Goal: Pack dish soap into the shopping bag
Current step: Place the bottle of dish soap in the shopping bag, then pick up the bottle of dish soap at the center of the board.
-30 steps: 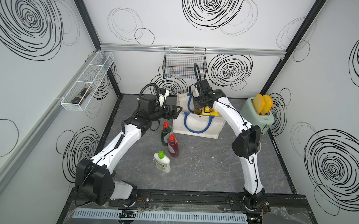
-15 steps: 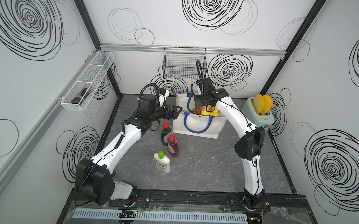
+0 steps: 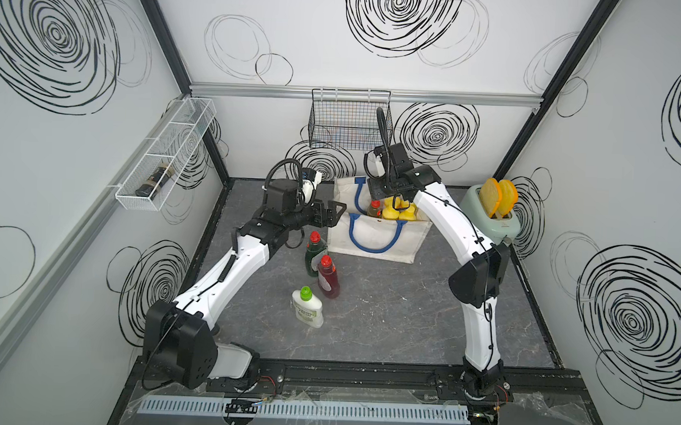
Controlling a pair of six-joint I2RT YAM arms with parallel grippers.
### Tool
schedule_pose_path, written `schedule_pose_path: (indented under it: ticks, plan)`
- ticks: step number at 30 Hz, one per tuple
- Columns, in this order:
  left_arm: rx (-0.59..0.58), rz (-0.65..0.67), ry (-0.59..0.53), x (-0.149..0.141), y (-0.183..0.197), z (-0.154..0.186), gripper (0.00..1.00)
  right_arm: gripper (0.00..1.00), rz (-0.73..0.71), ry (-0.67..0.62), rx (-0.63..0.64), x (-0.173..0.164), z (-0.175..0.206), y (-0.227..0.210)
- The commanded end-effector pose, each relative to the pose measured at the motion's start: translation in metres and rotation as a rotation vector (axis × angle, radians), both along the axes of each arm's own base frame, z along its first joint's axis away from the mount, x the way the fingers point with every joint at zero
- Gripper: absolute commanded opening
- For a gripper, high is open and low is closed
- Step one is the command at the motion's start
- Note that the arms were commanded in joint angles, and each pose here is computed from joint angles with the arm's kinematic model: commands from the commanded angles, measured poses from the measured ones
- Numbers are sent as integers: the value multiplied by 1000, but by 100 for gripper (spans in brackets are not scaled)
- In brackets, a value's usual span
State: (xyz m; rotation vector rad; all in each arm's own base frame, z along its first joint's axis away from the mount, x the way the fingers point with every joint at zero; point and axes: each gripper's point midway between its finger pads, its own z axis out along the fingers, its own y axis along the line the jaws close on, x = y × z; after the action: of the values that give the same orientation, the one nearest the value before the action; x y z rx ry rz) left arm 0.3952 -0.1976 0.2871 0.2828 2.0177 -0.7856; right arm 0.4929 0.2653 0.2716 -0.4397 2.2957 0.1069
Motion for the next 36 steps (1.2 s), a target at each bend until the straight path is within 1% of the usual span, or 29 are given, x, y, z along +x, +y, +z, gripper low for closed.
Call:
schedule_pose_path:
  ticks: [1, 6, 9, 13, 15, 16, 17, 22, 23, 27, 29, 36]
  plan:
    - [34, 5, -45, 5, -5, 9, 96, 68, 55, -80, 65, -20, 51, 2]
    - [50, 12, -38, 8, -6, 13, 96, 70, 141, -89, 119, -53, 66, 9]
    - [46, 35, -36, 11, 5, 18, 96, 70, 197, -101, 176, -75, 76, 14]
    - [-28, 64, -22, 17, 28, 21, 96, 71, 289, -128, 224, -118, 88, 32]
    - [-29, 84, -17, 22, 37, 19, 96, 71, 363, -137, 226, -143, 91, 47]
    - [-29, 86, -10, 24, 39, 19, 96, 67, 398, -135, 221, -155, 89, 55]
    - [-47, 72, 0, 24, 38, 19, 96, 61, 439, -128, 223, -168, 87, 63]
    - [-196, 60, 18, 32, 48, 27, 96, 55, 550, -58, 254, -211, 67, 99]
    - [-198, 70, 19, 33, 52, 25, 96, 54, 573, -48, 256, -220, 62, 107]
    - [-130, 103, 7, 29, 62, 11, 96, 55, 596, -27, 214, -240, 39, 120]
    - [-126, 115, 8, 26, 64, 7, 96, 65, 602, -20, 198, -246, 27, 124]
    - [-127, 106, -5, 21, 60, 10, 96, 66, 655, 34, 183, -262, 1, 140]
